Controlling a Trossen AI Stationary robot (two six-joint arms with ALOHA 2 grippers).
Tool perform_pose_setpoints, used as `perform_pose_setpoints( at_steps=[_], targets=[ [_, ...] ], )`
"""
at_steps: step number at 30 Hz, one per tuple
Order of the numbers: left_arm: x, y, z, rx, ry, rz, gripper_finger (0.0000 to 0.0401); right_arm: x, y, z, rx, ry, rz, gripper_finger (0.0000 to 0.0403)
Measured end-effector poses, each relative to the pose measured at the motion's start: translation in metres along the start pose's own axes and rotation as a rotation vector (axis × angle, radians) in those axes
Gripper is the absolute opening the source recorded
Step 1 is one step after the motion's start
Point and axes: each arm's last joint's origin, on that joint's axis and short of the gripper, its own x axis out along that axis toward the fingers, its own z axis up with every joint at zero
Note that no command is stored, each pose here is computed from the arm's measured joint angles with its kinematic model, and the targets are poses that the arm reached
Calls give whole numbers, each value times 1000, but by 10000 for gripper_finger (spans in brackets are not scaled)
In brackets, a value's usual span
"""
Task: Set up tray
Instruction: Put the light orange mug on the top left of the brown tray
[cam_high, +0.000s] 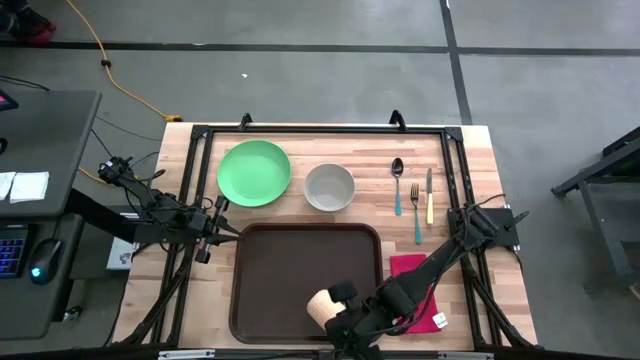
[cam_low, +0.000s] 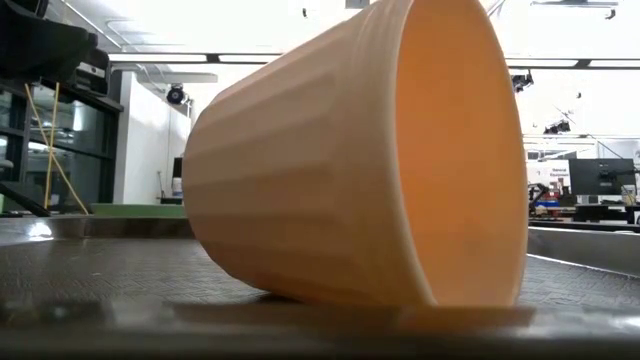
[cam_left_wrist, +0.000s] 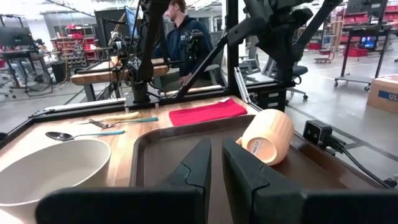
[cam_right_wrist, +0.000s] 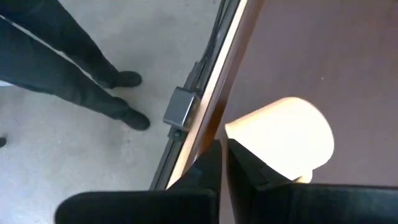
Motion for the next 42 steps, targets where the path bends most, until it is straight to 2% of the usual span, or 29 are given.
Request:
perform_pose_setpoints(
  at_steps=[10,16,23,27,30,38,42],
  targets=[
    [0,0,0,0,1,0,72,18,-1,-14,19,52,-2,1],
    [0,0,0,0,2,0,72,26,-4,-22,13,84,-42,1],
    [0,0,0,0,2,0,72,26,-6,-26,-21,121,-82,1],
    [0,0,0,0,3,0,72,25,-6,-28,-15,151,-59,2],
    [0,0,0,-1,3,1,72,25,-6,-30,0,166,-56,22],
    [0,0,0,-2,3,3,72,25,-6,-32,5,189,-63,119],
    [0,0,0,-2,3,3,72,25,-6,-32,-5,178,-94,145]
  ],
)
